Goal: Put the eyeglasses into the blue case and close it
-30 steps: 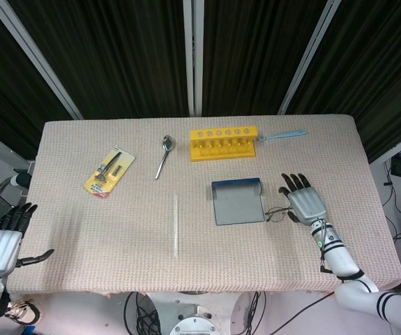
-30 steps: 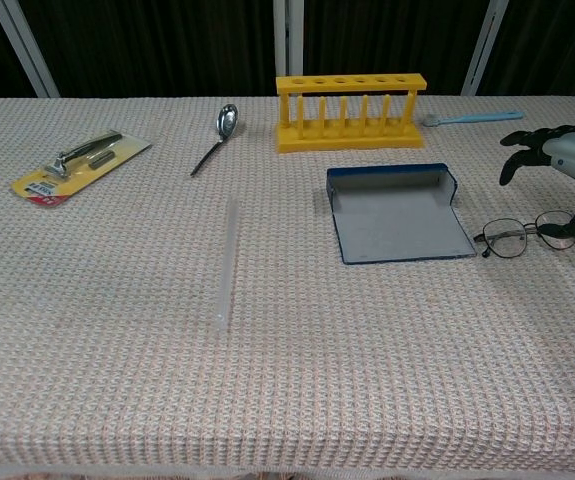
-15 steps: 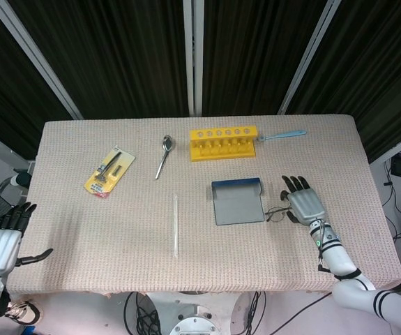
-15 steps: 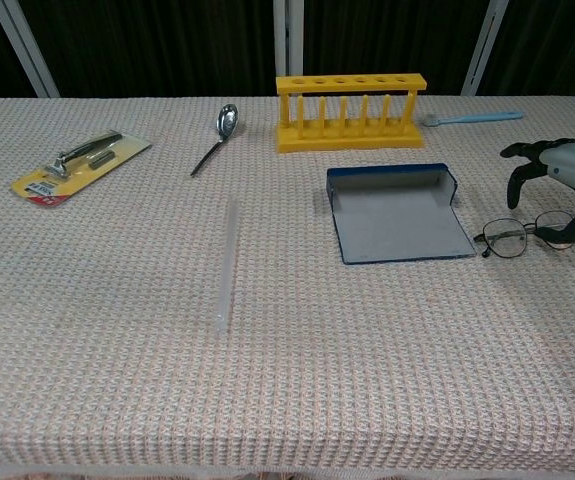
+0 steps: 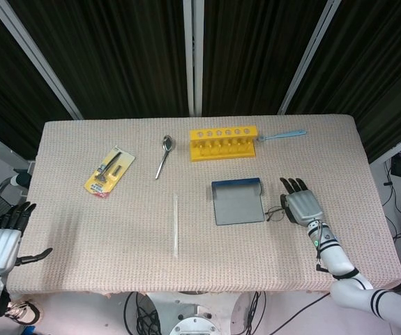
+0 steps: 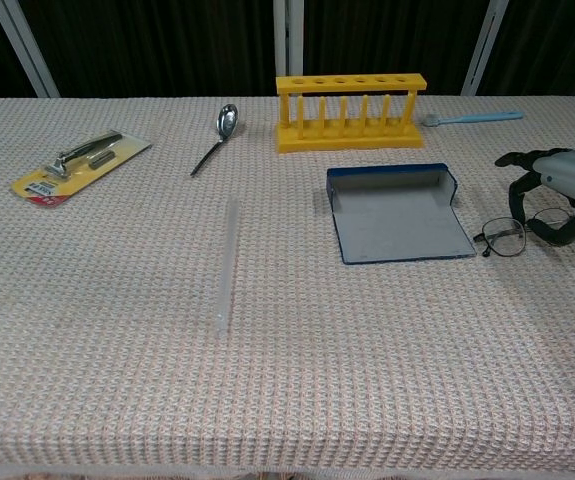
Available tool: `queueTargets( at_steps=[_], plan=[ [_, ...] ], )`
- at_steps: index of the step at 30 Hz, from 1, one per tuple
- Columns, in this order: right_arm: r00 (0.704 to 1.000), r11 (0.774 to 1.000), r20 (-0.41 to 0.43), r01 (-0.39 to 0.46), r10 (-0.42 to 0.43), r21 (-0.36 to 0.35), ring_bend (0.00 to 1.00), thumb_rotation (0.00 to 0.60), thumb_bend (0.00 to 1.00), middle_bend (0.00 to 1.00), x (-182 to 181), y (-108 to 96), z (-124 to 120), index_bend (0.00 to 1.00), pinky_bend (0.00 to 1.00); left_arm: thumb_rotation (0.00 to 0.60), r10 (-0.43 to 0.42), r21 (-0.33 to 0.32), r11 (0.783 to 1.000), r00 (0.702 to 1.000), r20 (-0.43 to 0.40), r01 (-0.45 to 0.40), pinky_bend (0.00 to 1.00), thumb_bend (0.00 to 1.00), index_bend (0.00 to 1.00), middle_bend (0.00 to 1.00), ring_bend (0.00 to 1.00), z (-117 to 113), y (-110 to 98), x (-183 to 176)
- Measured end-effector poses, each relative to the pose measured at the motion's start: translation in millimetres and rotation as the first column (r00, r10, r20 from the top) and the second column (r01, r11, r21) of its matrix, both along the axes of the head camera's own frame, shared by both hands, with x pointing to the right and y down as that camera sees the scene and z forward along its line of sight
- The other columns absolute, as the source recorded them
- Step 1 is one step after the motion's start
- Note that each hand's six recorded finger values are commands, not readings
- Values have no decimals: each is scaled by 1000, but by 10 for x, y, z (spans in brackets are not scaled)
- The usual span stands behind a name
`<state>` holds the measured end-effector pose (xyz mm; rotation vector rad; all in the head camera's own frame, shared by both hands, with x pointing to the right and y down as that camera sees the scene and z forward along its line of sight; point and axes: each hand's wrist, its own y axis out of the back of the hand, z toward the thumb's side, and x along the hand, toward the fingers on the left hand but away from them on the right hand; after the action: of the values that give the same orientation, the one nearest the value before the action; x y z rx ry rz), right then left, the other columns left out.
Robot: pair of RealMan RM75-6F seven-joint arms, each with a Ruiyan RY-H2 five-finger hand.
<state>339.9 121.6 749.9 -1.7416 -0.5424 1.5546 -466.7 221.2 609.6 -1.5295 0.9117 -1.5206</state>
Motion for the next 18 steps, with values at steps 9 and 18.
queueTargets(
  at_steps=[9,18],
  plan=[
    [1000,1000,-1,-1,1,5,0,600,475,0,7,5,9,520,0,350,-1,-18,1000,1000,-1,1,206,84,25,68,80,37,8,-1],
    [1000,1000,6,2,-2,1,0,600,473,0,-5,31,0,503,0,352,-1,-36,999,1000,-3,1,206,88,25,66,81,35,14,-22]
  ],
)
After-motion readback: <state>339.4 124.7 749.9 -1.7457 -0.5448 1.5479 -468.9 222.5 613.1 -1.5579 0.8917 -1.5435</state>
